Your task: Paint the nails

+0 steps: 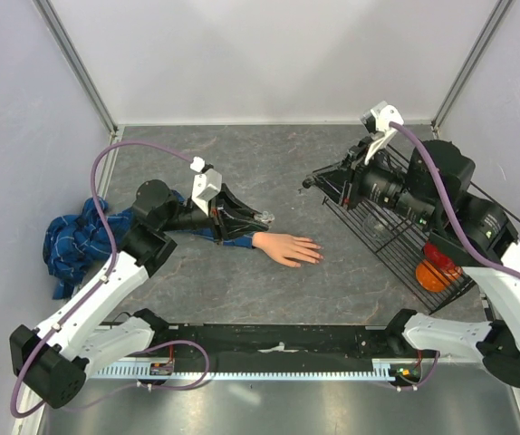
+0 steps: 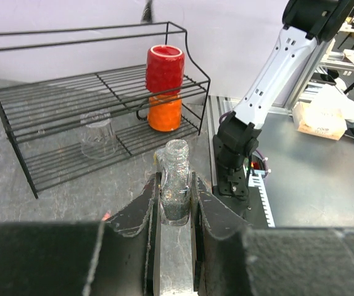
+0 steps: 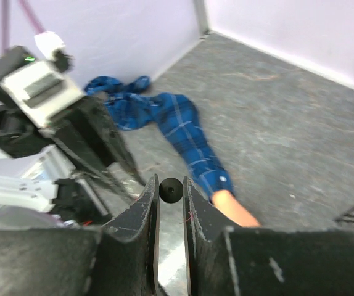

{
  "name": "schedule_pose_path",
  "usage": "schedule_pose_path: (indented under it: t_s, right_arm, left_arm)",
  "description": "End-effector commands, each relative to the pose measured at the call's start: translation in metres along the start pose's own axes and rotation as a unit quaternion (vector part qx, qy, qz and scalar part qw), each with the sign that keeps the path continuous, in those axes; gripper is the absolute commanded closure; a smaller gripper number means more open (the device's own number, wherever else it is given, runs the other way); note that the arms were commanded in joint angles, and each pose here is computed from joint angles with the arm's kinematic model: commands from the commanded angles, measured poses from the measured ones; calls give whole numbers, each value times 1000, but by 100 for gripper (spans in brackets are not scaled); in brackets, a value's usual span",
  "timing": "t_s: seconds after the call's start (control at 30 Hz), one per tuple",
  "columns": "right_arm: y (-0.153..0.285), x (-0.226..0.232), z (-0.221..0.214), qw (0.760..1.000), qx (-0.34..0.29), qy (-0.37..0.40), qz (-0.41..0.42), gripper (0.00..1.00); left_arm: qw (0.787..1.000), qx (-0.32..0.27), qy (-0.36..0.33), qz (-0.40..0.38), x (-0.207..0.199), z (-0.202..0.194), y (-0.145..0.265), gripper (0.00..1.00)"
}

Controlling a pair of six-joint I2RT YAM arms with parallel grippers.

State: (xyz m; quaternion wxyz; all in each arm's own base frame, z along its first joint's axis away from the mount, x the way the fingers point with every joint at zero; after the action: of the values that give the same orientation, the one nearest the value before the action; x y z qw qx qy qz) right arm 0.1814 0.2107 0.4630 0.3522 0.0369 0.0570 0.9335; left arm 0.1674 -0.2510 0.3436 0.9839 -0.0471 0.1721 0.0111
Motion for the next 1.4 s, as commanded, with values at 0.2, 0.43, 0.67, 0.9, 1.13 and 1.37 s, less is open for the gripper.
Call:
schedule_pose_path:
  t_s: [0.2,0.43,0.67,0.9,1.13,1.37]
  right_arm:
    - [-16,33,7,995,12,-47,91,100]
    - [-28,39,-10,994,45,-41,90,100]
    - [-42,40,-24,995,66,-29,76,100]
    - [-52,35,-35,995,79,-17,56,100]
    - [-55,35,-38,995,84,-16,59,100]
    - [-58,38,-44,993,91,-18,67,100]
  left_arm:
    - [1000,11,-7,4,6,-5,-4,98]
    - [1000,19,0,12,10,-6,-5,98]
    - [1000,21,5,15,12,-8,-6,98]
    - [1000,22,7,17,14,-9,-6,98]
    - [1000,22,7,20,14,-8,-6,98]
    - [1000,21,3,24,14,-6,-6,98]
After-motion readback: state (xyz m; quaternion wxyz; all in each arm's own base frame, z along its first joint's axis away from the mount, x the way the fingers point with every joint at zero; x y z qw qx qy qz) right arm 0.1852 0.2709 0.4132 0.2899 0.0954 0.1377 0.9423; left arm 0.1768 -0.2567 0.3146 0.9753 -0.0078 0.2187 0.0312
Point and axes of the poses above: each gripper's point midway between its finger pads, its own y axis back along the fingers, its own x axis along the line the jaws close on, z = x × y, the point moved 3 cm from there along y, back along the fingers, and after that the axes turned 14 degrees about y, right-handed, at the moved point
